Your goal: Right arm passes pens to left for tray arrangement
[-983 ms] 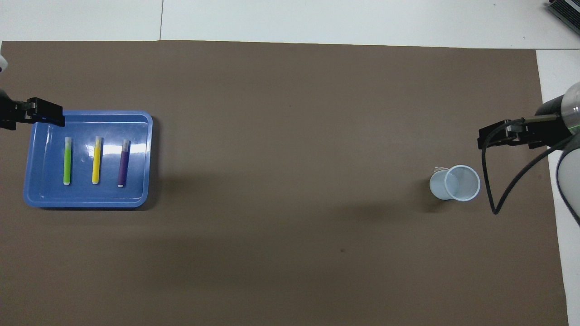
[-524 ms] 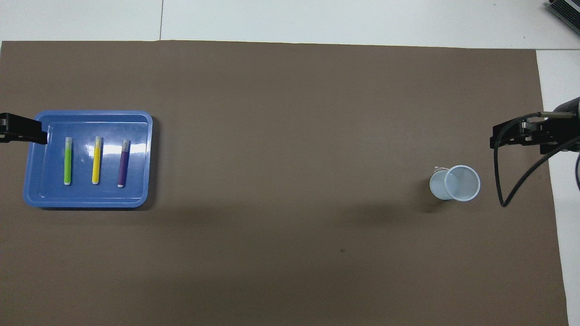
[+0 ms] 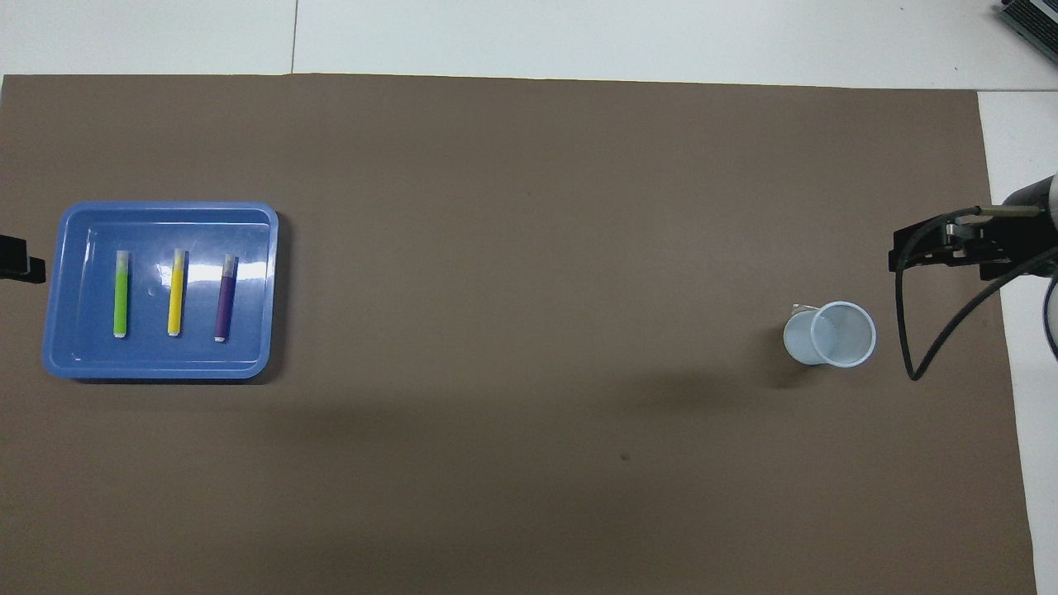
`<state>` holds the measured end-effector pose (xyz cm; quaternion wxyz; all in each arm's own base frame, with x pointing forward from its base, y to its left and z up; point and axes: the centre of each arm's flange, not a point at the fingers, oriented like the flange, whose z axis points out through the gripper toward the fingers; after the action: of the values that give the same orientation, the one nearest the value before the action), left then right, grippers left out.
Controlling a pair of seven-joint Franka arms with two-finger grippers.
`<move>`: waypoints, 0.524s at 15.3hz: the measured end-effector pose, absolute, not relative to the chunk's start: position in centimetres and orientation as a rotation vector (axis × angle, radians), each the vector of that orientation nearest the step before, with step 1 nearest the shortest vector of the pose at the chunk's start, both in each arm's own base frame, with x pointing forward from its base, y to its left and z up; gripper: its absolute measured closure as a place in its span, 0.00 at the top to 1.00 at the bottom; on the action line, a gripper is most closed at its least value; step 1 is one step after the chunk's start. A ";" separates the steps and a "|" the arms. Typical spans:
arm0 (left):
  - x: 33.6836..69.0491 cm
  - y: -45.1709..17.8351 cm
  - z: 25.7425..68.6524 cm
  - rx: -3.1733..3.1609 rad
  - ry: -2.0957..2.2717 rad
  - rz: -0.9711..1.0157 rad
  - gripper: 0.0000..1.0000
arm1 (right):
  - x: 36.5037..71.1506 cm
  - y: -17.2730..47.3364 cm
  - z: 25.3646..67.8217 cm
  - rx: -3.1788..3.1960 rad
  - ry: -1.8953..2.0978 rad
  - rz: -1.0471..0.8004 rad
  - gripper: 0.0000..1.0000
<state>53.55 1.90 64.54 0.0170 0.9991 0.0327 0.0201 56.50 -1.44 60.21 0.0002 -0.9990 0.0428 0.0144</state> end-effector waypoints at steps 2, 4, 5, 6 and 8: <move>53.8 1.3 63.5 3.105 0.085 0.075 1.00 | 56.5 -2.0 60.2 -3.138 0.140 0.045 1.00; 53.9 0.9 62.1 3.105 0.075 0.068 1.00 | 56.5 -2.1 60.2 -3.137 0.142 0.045 1.00; 53.8 0.7 61.6 3.106 0.070 0.062 1.00 | 56.5 -2.1 60.2 -3.137 0.143 0.045 1.00; 53.7 0.5 61.3 3.106 0.065 0.057 1.00 | 56.5 -2.2 60.2 -3.137 0.146 0.045 1.00; 53.6 0.3 61.2 3.106 0.059 0.059 1.00 | 56.4 -2.9 60.2 -3.137 0.156 0.045 1.00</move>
<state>53.63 0.30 61.19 0.0174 0.9995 0.0190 0.0189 56.44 -2.88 60.23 0.0002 -0.9987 0.0496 0.0142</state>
